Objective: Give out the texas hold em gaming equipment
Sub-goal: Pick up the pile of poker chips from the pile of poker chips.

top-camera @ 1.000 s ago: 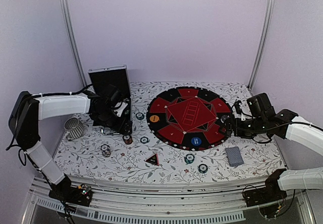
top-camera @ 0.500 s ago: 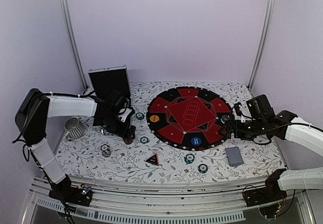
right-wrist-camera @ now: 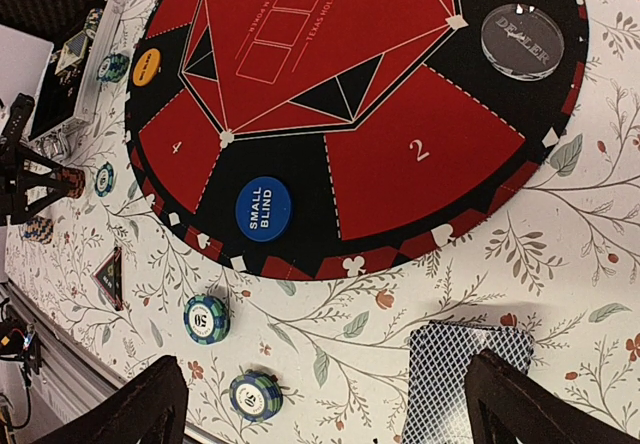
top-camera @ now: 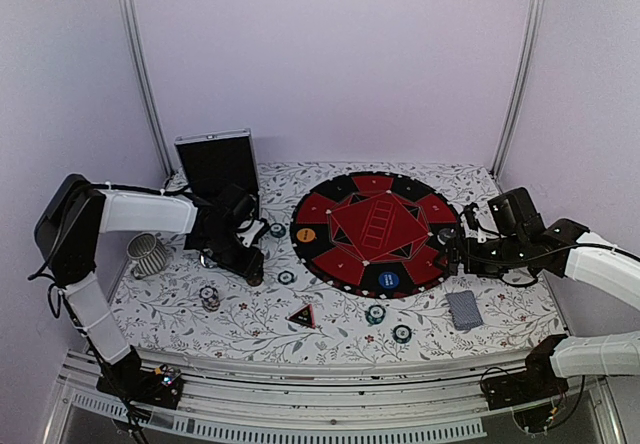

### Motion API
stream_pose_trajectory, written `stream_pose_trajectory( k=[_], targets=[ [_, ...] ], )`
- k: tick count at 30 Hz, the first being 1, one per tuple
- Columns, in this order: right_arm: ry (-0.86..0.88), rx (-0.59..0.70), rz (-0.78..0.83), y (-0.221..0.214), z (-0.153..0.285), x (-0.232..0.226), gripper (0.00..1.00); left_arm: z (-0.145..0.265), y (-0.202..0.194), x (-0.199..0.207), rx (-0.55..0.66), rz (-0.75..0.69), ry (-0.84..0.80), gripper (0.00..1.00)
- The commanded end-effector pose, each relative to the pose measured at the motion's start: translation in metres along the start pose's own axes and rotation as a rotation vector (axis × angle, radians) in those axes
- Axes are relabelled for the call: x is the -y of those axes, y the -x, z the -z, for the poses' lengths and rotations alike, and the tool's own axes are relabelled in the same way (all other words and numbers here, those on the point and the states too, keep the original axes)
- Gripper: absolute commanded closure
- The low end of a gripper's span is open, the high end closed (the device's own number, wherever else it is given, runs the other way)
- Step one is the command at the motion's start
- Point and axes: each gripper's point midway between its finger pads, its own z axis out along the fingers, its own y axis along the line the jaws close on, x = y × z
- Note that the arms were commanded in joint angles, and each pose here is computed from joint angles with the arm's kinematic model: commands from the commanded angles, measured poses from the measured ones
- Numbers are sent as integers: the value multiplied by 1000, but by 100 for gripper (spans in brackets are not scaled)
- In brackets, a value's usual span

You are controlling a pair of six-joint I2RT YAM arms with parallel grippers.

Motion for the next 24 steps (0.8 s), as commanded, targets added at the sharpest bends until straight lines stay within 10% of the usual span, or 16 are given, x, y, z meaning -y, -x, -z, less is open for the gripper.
stream_pose_trajectory(
  k=[1,8,16,24],
  targets=[
    [-1,6,8,0,1,1,1,-1,-2,4,-9,-25,3,52],
    [-2,5,9,0,2,1,1,9,3,9,1,-42,-6,100],
    [-3,3,6,1,1,0,1,48,27,25,47,-133,79,100],
    [-2,1,4,1,1,0,1,71,15,163,66,-497,-178,100]
  ],
)
